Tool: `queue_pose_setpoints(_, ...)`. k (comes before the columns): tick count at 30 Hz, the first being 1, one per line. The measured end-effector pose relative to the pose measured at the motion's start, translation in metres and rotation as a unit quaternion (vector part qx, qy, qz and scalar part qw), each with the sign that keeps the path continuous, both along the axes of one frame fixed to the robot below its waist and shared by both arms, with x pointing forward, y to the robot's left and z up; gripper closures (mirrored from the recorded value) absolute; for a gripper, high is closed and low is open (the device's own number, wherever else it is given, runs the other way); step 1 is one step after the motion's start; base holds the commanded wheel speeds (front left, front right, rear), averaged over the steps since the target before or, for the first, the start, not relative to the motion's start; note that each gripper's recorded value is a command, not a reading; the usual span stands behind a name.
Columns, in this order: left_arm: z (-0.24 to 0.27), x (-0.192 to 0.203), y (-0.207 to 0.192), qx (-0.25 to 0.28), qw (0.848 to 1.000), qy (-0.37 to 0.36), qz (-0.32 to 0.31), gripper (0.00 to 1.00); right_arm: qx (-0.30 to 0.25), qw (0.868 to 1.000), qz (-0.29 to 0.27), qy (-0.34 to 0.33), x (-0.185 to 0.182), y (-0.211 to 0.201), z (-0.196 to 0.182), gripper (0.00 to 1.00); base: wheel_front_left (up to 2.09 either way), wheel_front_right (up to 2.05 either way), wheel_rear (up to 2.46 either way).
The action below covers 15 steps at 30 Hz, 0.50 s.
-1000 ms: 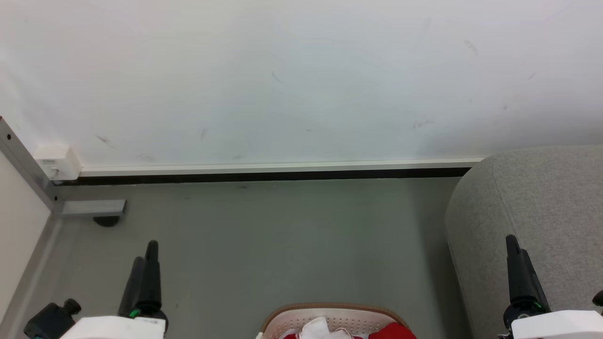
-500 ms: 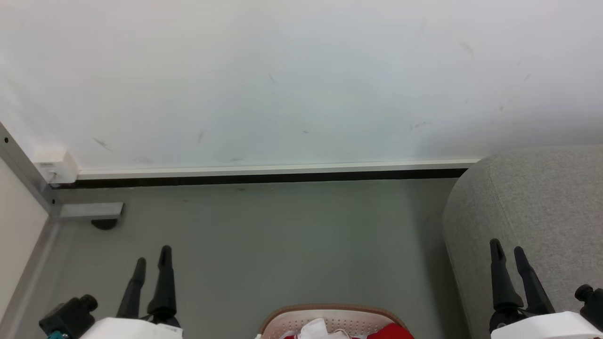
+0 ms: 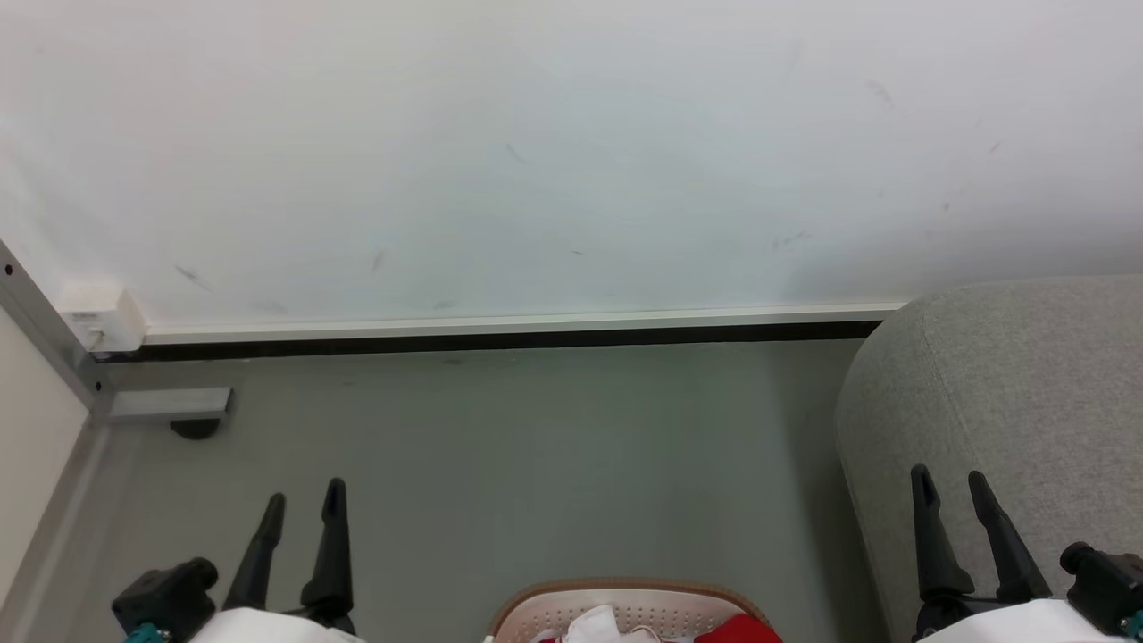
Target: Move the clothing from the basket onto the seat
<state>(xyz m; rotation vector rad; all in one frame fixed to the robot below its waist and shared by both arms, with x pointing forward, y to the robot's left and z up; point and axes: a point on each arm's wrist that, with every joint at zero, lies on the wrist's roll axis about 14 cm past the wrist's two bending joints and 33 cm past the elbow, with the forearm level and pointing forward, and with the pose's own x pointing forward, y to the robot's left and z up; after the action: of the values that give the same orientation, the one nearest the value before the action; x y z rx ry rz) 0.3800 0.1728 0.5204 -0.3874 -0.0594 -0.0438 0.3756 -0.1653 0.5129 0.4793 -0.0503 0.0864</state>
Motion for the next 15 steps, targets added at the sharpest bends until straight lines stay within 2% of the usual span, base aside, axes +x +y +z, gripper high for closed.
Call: queue_pose_setpoints(15,0.0044,-0.0007,-0.0089,0.068,0.997,-0.019,-0.013,0.00,-0.057,0.998,0.002,-0.014,-0.0020,0.0030,0.0025,0.00,0.00,0.00,0.00)
